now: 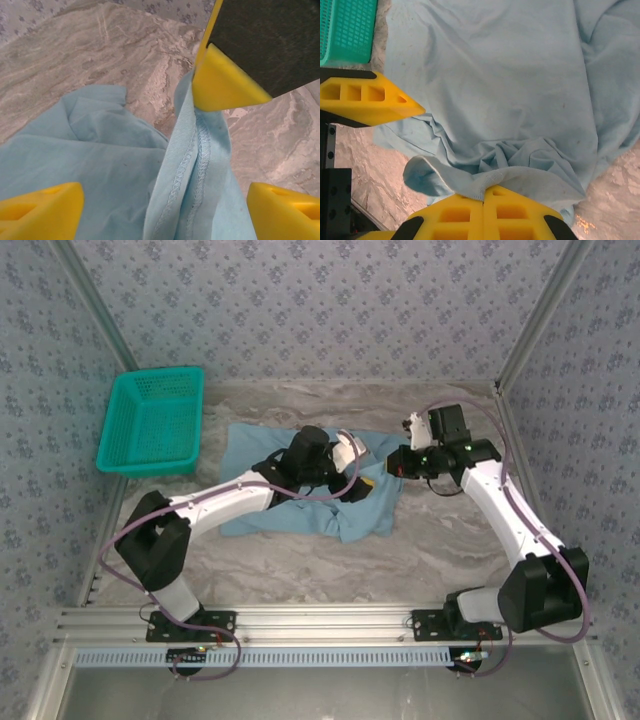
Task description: Fold the inside-out t-shirt
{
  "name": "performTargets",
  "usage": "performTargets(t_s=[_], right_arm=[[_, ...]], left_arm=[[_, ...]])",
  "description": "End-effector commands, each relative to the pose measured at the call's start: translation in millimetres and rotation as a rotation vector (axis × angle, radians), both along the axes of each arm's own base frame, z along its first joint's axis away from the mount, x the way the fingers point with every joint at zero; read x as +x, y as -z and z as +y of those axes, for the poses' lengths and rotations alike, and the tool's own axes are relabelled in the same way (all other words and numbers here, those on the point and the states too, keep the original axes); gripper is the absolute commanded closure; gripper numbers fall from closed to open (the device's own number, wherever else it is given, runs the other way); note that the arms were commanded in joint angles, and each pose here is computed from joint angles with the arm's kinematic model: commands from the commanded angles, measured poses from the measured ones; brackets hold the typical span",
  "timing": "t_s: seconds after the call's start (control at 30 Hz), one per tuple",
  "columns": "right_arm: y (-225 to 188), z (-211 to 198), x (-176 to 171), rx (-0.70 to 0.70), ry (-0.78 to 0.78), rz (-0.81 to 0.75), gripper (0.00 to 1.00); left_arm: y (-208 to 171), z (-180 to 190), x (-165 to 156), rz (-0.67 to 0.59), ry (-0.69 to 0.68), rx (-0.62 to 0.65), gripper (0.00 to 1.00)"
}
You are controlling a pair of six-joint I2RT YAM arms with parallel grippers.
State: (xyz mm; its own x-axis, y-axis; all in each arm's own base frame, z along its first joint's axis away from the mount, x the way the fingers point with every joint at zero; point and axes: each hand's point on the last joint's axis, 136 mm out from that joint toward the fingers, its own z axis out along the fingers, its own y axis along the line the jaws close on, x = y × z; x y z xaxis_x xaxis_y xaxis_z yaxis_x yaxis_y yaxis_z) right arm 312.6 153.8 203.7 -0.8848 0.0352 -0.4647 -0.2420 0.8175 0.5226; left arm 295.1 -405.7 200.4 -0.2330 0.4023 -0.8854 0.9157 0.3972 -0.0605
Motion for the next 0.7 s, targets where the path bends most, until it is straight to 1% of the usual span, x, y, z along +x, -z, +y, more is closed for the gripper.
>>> performTargets(t_s=[0.0, 0.23, 0.43, 0.5, 0.67], right_arm=[[7, 0, -15, 0.030, -0.013, 0.052, 1.00], [2, 2, -19, 0.083, -0.008, 0.061, 1.00], [-1, 4, -19, 0.125, -0.002, 0.066, 1.00], [-1, 3, -18, 0.125, 0.002, 0.066, 1.00], [-3, 2, -16, 0.130, 0.011, 0.059, 1.00]], left_arm=[[2, -11, -8, -0.027, 0.048, 0.033, 0.15], [6, -35, -7, -0.123, 0.060, 0.075, 0.13], [9, -47, -2, -0.192, 0.016, 0.087, 0.14], [11, -47, -2, -0.201, 0.008, 0.090, 0.21], [12, -44, -3, -0.193, -0.001, 0.084, 0.48]])
